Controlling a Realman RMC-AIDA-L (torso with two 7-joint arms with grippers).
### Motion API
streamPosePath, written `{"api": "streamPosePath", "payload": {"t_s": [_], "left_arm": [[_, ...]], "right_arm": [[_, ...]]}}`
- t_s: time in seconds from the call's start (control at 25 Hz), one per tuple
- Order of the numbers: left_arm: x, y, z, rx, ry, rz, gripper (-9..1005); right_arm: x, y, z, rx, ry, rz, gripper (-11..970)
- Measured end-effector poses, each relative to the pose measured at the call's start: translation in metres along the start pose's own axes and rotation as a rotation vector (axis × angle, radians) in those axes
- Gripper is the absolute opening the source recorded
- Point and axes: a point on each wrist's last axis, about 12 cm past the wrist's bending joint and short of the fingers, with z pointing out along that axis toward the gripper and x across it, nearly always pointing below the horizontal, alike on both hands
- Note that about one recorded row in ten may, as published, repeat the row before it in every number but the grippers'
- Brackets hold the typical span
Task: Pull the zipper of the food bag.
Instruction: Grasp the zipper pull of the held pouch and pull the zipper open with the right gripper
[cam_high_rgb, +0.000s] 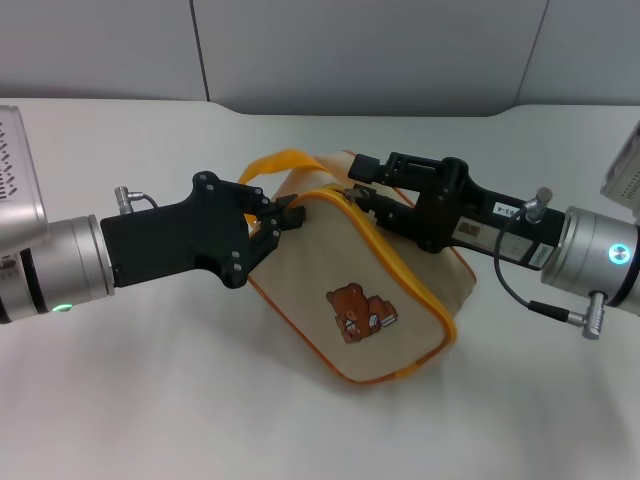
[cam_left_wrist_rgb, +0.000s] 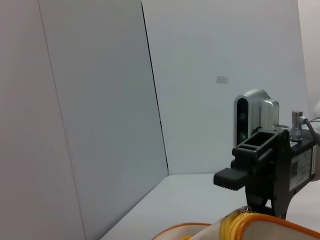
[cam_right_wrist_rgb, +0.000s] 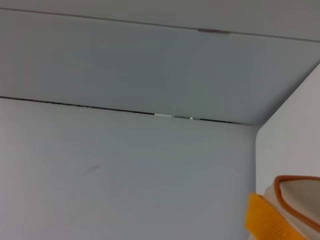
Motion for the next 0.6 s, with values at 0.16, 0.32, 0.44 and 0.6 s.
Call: {"api": "streamPosePath", "payload": {"t_s": [0.16,0.32,0.44,0.6], "left_arm": [[0.0002,-0.0001,0.0002,-0.001,0.000,0.000,50],[0.0005,0.0004,0.0001,-0.005,0.002,0.000,50],[0.0007,0.0008,0.0000,-0.008,0.003,0.000,50],[0.0009,0.0012,-0.0003,-0.013,0.004,0.000,50]], "right_arm": [[-0.0003,0.0014,0.0037,-0.001,0.012,-0.010,362],[-0.0006,0.0012,0.0026,-0.003,0.004,-0.042,293],[-0.0006,0.0011,0.0018,-0.006,0.000,-0.060,235],[0.0006,0.0007,0.0008,-0.010,-0.003,-0.088,157]]}}
